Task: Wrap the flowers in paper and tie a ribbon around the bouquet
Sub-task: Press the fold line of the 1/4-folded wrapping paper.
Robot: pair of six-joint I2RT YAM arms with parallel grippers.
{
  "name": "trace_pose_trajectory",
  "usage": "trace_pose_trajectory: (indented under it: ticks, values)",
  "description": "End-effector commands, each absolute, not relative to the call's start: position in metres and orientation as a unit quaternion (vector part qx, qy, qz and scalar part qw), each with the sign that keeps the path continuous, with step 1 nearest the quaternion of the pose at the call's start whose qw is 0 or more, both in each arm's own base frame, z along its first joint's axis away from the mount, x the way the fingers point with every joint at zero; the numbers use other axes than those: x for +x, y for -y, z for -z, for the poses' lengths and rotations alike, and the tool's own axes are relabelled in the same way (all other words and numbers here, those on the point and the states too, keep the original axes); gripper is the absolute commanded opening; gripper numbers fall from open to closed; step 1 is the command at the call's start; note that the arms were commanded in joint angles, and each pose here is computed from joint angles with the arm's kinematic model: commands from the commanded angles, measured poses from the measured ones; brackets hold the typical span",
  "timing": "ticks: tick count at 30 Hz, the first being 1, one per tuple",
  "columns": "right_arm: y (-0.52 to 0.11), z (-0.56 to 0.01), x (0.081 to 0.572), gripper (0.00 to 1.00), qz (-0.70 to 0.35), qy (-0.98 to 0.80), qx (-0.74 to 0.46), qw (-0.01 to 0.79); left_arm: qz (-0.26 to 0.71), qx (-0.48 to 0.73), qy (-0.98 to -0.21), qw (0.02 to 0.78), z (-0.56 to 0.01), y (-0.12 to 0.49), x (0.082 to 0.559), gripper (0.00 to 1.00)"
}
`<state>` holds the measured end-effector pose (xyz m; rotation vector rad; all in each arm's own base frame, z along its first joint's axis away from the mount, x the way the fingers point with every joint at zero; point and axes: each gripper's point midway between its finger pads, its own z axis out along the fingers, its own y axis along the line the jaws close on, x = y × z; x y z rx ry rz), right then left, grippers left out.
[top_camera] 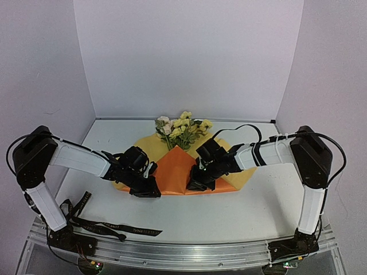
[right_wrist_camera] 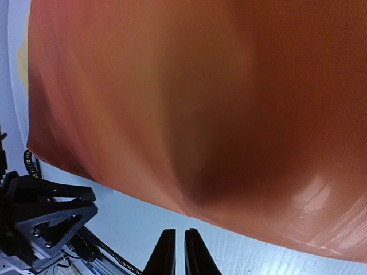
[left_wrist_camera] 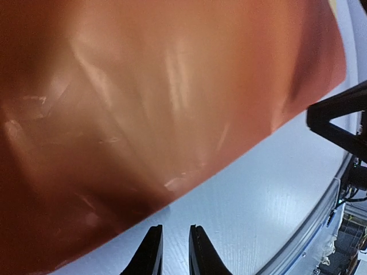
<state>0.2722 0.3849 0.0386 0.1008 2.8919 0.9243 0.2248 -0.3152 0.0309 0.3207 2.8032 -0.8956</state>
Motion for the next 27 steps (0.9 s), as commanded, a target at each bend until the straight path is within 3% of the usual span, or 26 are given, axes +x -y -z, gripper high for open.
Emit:
trace_pose_trajectory:
  ticks: [1,20,27]
  values:
    - [-0.391,-0.054,0.277,0.09,-0.339,-0.936,0.059,0.069,0.266,0.088,-0.954,0.110,-0.024,0.306,0.238,0.18]
    - [-0.373,-0.038,0.278,0.08,-0.329,-0.938,0.086,0.062,0.327,0.083,-0.931,0.140,-0.068,0.314,0.245,0.20]
    - [-0.366,-0.038,0.278,0.08,-0.324,-0.939,0.093,0.068,0.278,0.024,-0.951,0.129,-0.032,0.276,0.259,0.16]
